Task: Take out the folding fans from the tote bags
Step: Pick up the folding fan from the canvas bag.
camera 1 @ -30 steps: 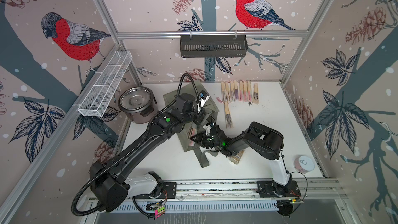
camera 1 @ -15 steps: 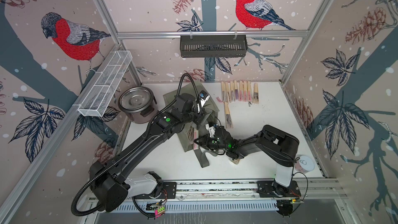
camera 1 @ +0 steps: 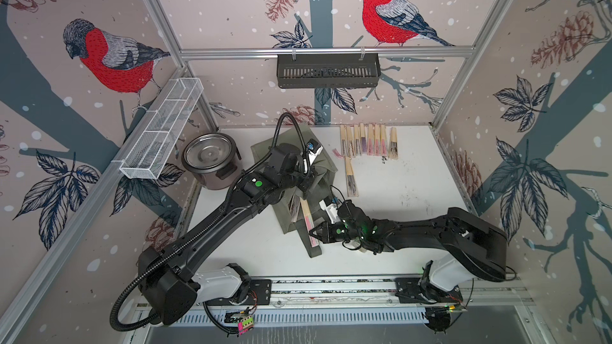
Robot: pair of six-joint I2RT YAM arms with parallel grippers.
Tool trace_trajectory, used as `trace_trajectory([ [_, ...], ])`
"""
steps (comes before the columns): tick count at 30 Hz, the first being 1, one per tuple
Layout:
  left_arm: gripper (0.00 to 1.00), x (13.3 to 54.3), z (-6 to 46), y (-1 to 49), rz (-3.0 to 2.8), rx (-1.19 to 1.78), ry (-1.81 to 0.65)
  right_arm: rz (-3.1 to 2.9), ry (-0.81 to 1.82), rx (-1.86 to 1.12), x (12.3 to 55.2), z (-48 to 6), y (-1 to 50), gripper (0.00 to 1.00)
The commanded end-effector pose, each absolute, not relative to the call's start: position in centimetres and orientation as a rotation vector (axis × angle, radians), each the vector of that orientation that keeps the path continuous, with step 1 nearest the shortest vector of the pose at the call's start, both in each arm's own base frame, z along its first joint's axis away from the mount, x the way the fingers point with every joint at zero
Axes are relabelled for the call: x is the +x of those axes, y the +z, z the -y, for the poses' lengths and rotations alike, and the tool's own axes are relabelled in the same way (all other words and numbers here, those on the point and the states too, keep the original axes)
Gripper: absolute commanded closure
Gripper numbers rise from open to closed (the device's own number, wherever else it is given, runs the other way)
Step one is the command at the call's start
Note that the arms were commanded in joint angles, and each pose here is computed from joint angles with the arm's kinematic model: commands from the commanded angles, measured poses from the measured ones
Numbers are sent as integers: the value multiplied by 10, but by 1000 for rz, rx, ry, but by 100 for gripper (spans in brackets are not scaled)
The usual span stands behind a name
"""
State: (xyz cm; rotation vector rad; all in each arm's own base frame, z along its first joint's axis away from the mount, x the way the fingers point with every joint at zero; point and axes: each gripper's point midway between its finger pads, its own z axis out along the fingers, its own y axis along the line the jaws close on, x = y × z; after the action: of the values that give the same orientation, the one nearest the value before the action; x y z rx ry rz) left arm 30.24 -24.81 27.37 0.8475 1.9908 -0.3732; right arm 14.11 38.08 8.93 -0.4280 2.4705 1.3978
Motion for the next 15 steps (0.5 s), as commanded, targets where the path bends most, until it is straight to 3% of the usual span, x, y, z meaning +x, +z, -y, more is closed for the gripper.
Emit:
trace_trajectory([
  [1, 100, 306, 248, 283, -1950, 841, -353, -2517, 1311, -605, 122, -363, 83, 88],
  [7, 100, 305, 249, 284, -1951, 844, -363, -2521, 1249, -648, 118, -344, 92, 89],
  [15, 100, 305, 250, 282, -1954, 849, -367, -2448, 1231, -639, 142, -359, 105, 88],
])
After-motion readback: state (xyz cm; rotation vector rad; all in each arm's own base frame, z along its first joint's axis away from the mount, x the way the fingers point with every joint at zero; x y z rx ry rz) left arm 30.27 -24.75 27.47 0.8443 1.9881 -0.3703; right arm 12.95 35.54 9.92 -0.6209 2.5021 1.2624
